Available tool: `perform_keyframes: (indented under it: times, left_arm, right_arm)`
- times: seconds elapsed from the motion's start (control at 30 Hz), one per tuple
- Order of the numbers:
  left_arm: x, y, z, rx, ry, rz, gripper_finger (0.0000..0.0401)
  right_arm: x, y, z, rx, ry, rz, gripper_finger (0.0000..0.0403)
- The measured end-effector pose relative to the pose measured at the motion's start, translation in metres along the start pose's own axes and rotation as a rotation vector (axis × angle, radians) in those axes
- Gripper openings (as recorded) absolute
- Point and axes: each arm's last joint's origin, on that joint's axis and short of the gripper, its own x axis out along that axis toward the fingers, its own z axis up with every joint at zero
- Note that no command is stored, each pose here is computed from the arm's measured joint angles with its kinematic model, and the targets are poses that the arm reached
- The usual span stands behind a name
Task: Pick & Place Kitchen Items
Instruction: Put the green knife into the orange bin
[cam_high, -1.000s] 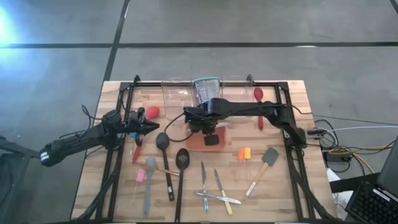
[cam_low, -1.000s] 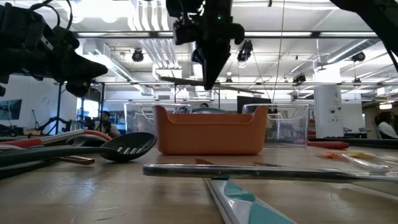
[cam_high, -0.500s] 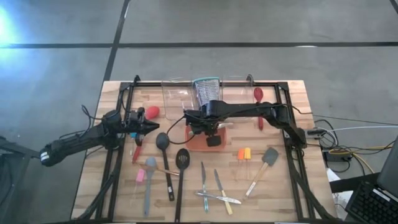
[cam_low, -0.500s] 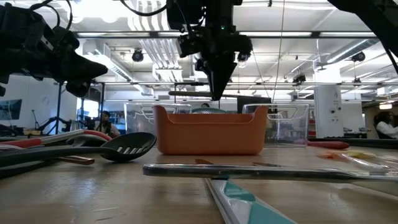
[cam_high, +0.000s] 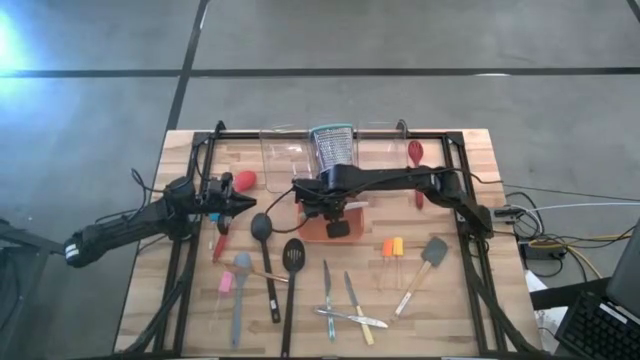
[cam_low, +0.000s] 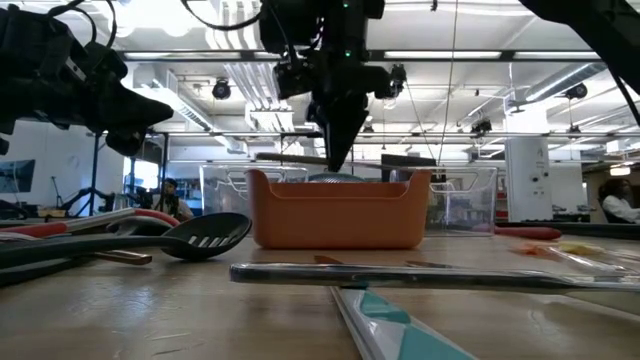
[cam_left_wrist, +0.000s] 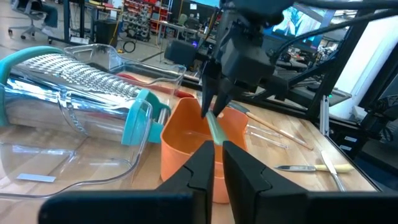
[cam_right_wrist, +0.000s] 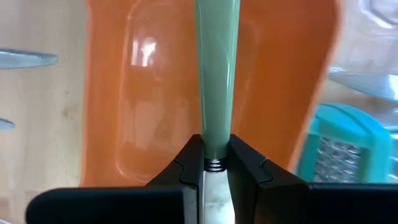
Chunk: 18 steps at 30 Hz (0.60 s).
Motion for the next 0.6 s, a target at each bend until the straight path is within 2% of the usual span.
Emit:
perform_keyframes:
  times: [0.4, 0.6]
  left_arm:
    - [0.0, 0.0, 0.0, 0.0, 0.0, 0.0, 0.0036]
    - [0.0, 0.0, 0.0, 0.0, 0.0, 0.0, 0.0038]
  right_arm:
    - [0.04, 0.001, 0.006, -0.013, 0.083, 0.039, 0.0034]
    - [0.047, 0.002, 0.006, -0.019, 0.097, 0.045, 0.0034]
